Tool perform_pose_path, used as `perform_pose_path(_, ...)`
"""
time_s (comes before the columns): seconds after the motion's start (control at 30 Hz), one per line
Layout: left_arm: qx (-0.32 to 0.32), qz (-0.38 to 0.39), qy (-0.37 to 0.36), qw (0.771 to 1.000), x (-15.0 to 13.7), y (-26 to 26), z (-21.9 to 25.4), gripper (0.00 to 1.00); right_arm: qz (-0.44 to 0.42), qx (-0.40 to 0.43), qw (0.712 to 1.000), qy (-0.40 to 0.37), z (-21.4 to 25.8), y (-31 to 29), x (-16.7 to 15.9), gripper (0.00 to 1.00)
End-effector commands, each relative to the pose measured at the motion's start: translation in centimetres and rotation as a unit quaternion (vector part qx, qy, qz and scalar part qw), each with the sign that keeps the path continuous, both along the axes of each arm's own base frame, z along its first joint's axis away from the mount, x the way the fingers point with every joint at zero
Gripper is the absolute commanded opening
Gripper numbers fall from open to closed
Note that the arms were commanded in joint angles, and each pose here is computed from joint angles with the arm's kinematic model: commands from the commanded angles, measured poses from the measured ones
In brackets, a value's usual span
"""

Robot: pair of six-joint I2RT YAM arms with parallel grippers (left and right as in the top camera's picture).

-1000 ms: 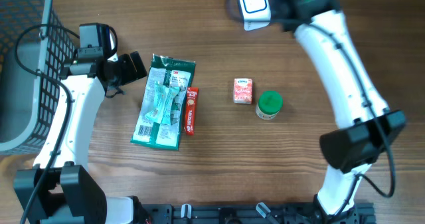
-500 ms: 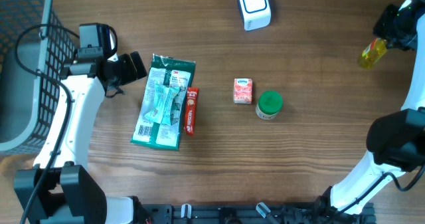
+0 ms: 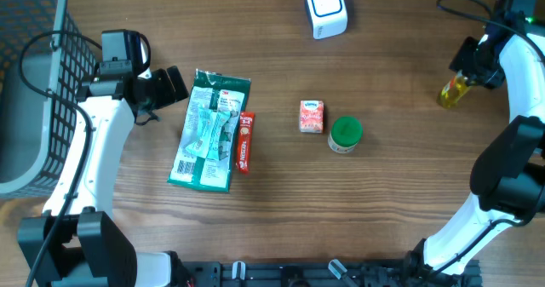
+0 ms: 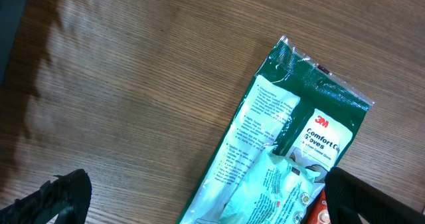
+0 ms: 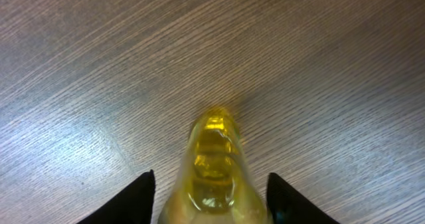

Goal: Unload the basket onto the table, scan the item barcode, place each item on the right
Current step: 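Move the oil bottle to the table's right side and release, then reach the right gripper down onto the green-capped jar and grasp it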

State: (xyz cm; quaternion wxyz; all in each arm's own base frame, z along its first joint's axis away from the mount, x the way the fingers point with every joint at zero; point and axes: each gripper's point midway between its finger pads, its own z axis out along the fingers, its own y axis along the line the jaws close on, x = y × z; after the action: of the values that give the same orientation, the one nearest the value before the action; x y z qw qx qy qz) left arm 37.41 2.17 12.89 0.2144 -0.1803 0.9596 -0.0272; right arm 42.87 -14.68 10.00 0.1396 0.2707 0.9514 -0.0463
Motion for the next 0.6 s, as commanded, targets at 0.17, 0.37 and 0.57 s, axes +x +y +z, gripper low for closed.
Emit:
perform_pose_path(0.17,-0.004,0.002,-0.006,1.000,0.2,0.0,0.4,1.00,0.013,-0.009,0.999,-0.041,5.5,0.2,0.3,0.84)
perform_pose_path(0.37,-0.004,0.002,-0.006,1.000,0.2,0.0,0.4,1.00,0.113,0.086,0.978,-0.155,16.0,8.0,-1.5,0.92)
perform_pose_path(0.57,-0.004,0.002,-0.006,1.000,0.2,0.0,0.4,1.00,0.192,0.147,0.970,-0.004,10.9,18.8,-6.7,1.00)
